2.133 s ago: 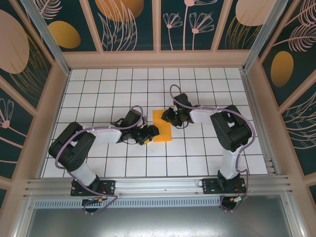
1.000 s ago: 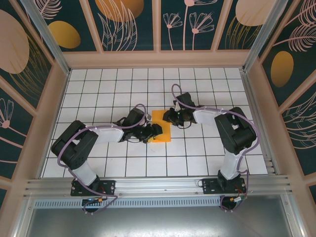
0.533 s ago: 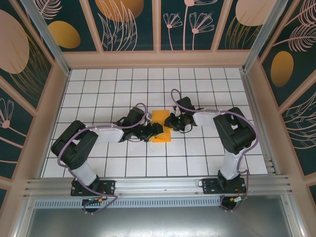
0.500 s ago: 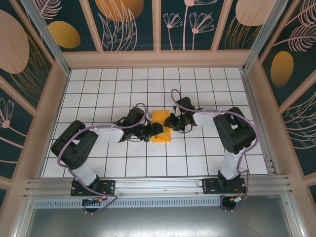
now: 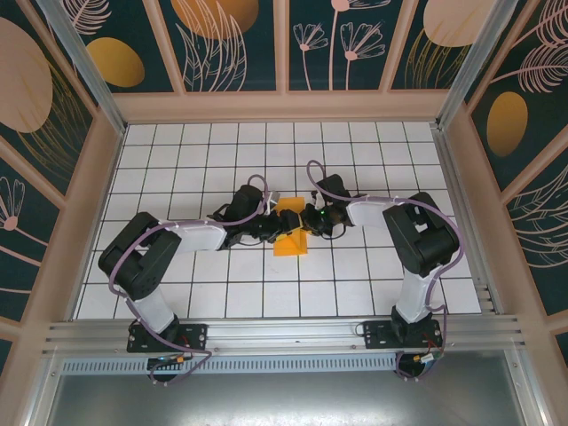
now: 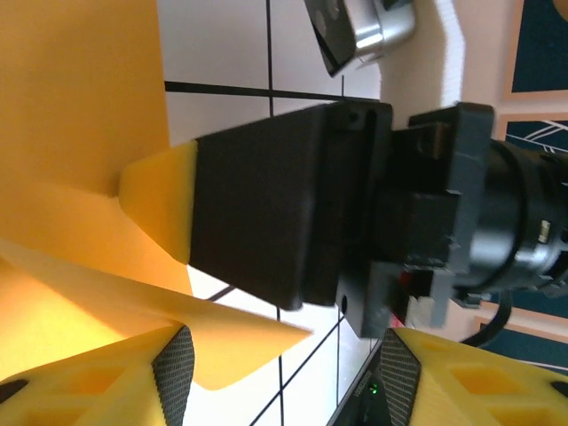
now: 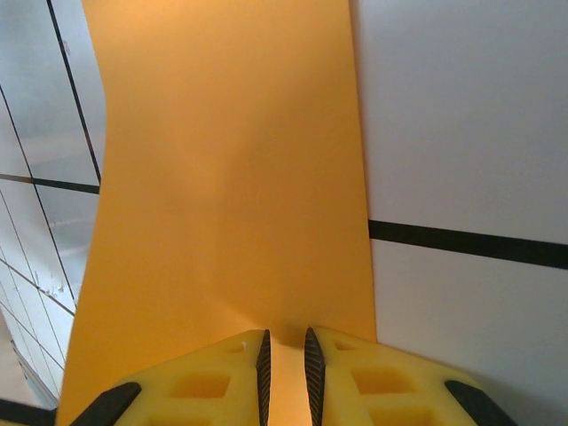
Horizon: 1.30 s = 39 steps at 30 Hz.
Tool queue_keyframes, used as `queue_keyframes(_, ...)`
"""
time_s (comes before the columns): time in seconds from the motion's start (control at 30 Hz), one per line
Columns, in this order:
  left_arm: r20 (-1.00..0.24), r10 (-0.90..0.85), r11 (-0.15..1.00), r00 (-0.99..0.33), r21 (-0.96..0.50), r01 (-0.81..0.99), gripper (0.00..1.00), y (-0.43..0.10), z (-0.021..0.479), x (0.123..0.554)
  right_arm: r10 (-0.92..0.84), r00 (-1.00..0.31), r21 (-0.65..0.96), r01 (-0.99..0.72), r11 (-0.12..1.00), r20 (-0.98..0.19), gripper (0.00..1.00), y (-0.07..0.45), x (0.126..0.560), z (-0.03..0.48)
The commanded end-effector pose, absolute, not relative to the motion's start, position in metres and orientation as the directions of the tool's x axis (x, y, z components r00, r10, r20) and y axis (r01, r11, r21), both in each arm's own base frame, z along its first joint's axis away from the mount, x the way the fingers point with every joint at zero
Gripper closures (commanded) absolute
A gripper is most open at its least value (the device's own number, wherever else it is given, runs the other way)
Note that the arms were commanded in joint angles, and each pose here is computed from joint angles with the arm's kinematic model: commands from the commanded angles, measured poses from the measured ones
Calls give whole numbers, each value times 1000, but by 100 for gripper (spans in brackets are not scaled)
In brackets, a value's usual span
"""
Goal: Fold a paper plane with a square sheet of paper (pick it up from the middle)
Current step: Fold the triangle a second time at the center of the table.
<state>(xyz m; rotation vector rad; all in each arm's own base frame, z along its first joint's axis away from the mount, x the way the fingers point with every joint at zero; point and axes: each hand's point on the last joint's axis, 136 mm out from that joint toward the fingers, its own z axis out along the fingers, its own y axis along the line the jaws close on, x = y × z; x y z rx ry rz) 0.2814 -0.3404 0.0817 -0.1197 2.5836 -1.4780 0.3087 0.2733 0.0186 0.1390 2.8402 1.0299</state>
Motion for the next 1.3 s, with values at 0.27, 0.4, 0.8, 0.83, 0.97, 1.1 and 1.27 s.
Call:
queue_keyframes(0.27, -102, -202, 508, -974, -861, -15, 54, -343, 71, 293, 220, -963, 677, 60, 734, -153, 74, 249, 314, 67)
queue_keyframes(0.4, -91, -222, 511, -971, -859, -36, 61, -339, 65, 292, 272, -945, 692, 73, 719, -183, 73, 229, 314, 77)
queue_keyframes(0.8, -85, -238, 529, -968, -847, -56, 73, -333, 53, 289, 106, -965, 759, -117, 640, -239, 60, 259, 286, 89)
queue_keyframes(0.83, -84, -238, 528, -968, -847, -57, 74, -333, 52, 288, 87, -967, 766, -133, 629, -239, 61, 263, 283, 90)
queue_keyframes(0.97, -87, -234, 523, -968, -851, -50, 76, -334, 52, 288, 53, -970, 758, -151, 634, -237, 63, 271, 279, 84)
queue_keyframes(1.1, -82, -232, 520, -969, -853, -52, 78, -333, 51, 286, 57, -972, 749, -137, 648, -227, 65, 271, 280, 77)
queue_keyframes(1.27, -85, -229, 514, -970, -857, -46, 79, -334, 52, 285, 64, -974, 735, -120, 668, -217, 66, 269, 282, 71)
